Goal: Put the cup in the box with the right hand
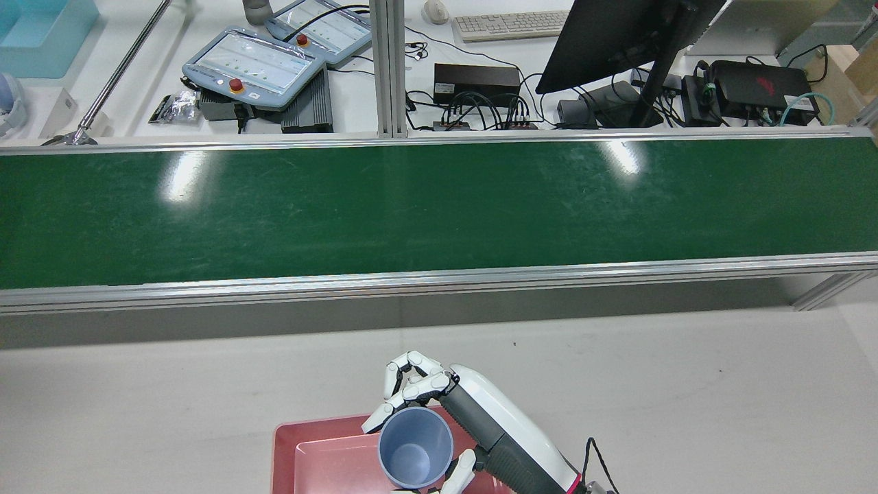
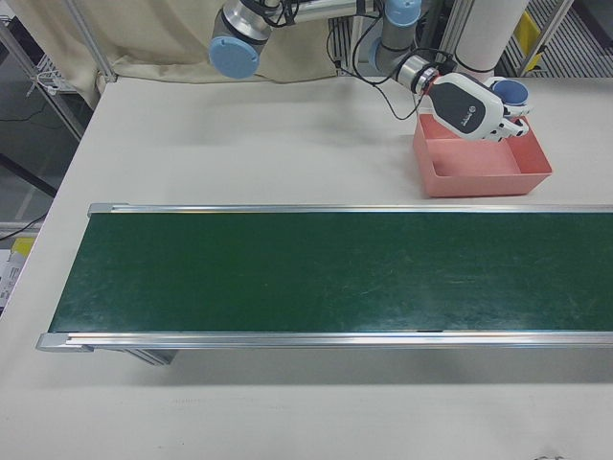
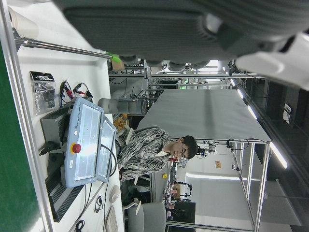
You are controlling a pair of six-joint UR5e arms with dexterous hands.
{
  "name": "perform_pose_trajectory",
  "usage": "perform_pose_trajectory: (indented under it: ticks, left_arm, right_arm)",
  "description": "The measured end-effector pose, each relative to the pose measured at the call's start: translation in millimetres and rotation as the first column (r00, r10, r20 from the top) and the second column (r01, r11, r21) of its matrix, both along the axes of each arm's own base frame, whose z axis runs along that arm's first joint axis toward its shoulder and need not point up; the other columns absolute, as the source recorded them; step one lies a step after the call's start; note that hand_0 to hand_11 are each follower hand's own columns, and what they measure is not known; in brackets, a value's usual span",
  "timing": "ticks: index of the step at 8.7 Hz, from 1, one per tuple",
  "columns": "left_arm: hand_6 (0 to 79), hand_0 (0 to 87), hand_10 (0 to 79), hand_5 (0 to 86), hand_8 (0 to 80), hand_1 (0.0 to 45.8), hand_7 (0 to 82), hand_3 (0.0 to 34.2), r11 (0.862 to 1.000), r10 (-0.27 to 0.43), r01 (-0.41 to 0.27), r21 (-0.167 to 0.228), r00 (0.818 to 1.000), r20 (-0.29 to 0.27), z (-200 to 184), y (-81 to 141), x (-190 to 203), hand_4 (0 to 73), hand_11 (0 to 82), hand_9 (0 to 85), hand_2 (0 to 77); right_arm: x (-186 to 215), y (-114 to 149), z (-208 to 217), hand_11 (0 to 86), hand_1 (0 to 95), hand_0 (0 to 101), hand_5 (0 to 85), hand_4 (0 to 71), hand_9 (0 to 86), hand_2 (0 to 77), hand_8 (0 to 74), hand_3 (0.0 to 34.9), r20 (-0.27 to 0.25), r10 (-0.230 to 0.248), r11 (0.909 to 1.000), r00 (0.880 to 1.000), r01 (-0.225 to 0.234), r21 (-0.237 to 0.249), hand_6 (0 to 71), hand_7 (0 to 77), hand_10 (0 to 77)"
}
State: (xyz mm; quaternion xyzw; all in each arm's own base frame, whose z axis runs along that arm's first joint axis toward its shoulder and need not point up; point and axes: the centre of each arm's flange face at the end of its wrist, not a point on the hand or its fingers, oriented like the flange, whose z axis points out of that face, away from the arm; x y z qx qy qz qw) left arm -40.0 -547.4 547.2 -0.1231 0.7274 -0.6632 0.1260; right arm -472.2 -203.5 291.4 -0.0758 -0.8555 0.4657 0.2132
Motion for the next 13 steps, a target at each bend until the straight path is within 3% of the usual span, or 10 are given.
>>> perform_pose_trajectory:
  ticks: [1, 2, 3, 4, 5, 7, 8, 9, 10, 13]
  left_arm:
    - [0.0, 0.0, 0.0, 0.5, 0.0, 0.5, 0.5, 0.0, 1.000, 0.000, 0.000, 0.000, 1.000, 0.000, 0, 0, 0, 1.1, 0.0, 0.0, 1.1]
    - [0.0, 0.0, 0.0, 0.5, 0.0, 0.5, 0.5, 0.0, 1.000, 0.000, 0.000, 0.000, 1.000, 0.000, 0, 0, 0, 1.1, 0.0, 0.0, 1.1]
    - [0.0, 0.0, 0.0, 0.5, 0.0, 0.5, 0.5, 0.0, 1.000, 0.000, 0.000, 0.000, 1.000, 0.000, 0, 0, 0, 1.1, 0.0, 0.0, 1.1]
    - [0.5, 0.0, 0.0, 0.5, 0.0, 0.5, 0.5, 0.0, 1.000, 0.000, 0.000, 0.000, 1.000, 0.000, 0, 0, 0, 1.1, 0.0, 0.0, 1.1]
    - [0.0, 0.0, 0.0, 0.5, 0.0, 0.5, 0.5, 0.0, 1.000, 0.000, 0.000, 0.000, 1.000, 0.000, 0, 0, 0, 1.1, 0.0, 0.0, 1.1]
    - [0.0, 0.0, 0.0, 0.0, 0.0, 0.5, 0.5, 0.0, 1.000, 0.000, 0.000, 0.000, 1.000, 0.000, 0, 0, 0, 1.1, 0.0, 0.0, 1.1]
    - [0.0, 0.0, 0.0, 0.0, 0.0, 0.5, 0.5, 0.0, 1.000, 0.000, 0.000, 0.000, 1.000, 0.000, 0, 0, 0, 1.1, 0.0, 0.0, 1.1]
    - [0.0, 0.0, 0.0, 0.5, 0.0, 0.5, 0.5, 0.0, 1.000, 0.000, 0.000, 0.000, 1.000, 0.000, 0, 0, 0, 1.1, 0.0, 0.0, 1.1]
    - [0.0, 0.0, 0.0, 0.5, 0.0, 0.5, 0.5, 0.0, 1.000, 0.000, 0.000, 0.000, 1.000, 0.000, 0, 0, 0, 1.1, 0.0, 0.0, 1.1]
    - [0.0, 0.0, 0.0, 0.5, 0.0, 0.5, 0.5, 0.0, 1.000, 0.000, 0.000, 0.000, 1.000, 0.000, 0, 0, 0, 1.1, 0.0, 0.0, 1.1]
  right_arm:
    - [-13, 1, 10, 74.7, 9.8, 63, 16.4, 35.5, 77.4, 33.8, 37.1, 0.0, 0.023, -0.004, 1.0000, 1.000, 0.005, -0.008, 12.5, 61.6, 32.7]
    - [-18, -1, 16, 27.8, 16.4, 56, 7.1, 10.9, 0.0, 13.6, 1.6, 0.0, 0.038, -0.006, 0.9999, 0.999, 0.007, -0.010, 2.2, 34.4, 4.4]
    - [-18, -4, 16, 14.2, 16.4, 56, 7.1, 10.9, 12.5, 13.6, 8.2, 0.0, 0.050, -0.004, 0.9999, 0.999, 0.005, -0.009, 3.8, 18.0, 0.5]
    - [-15, -8, 13, 1.1, 6.0, 58, 5.5, 18.0, 15.3, 3.3, 6.5, 0.0, 0.066, -0.002, 1.0000, 0.998, 0.003, -0.008, 3.8, 4.9, 0.0]
    - [-8, -13, 8, 1.1, 13.1, 58, 5.5, 24.5, 10.9, 1.1, 6.5, 0.0, 0.082, 0.006, 1.0000, 0.997, -0.005, -0.007, 3.8, 12.5, 0.0]
    - [43, -46, 6, 0.5, 10.4, 57, 5.5, 25.6, 14.2, 1.1, 8.2, 0.0, 0.099, 0.077, 0.9970, 0.992, -0.077, -0.005, 3.8, 13.1, 0.0]
    - [79, -69, 13, 1.1, 14.7, 56, 4.9, 24.5, 13.6, 1.1, 8.2, 0.0, 0.094, 0.124, 0.9922, 0.988, -0.124, -0.013, 3.8, 14.2, 0.0]
    - [113, -94, 25, 1.1, 19.6, 56, 5.5, 24.0, 14.2, 6.5, 8.2, 0.0, 0.083, 0.149, 0.9886, 0.985, -0.147, -0.035, 5.4, 16.4, 0.0]
    - [147, -120, 42, 1.1, 12.0, 57, 5.5, 26.2, 14.7, 3.8, 8.2, 0.0, 0.058, 0.157, 0.9855, 0.986, -0.152, -0.076, 5.4, 16.4, 0.0]
    - [232, -204, 103, 3.8, 14.2, 57, 4.9, 27.8, 15.8, 2.2, 8.2, 0.0, -0.003, 0.157, 0.9670, 0.988, -0.154, -0.203, 4.9, 18.0, 0.5]
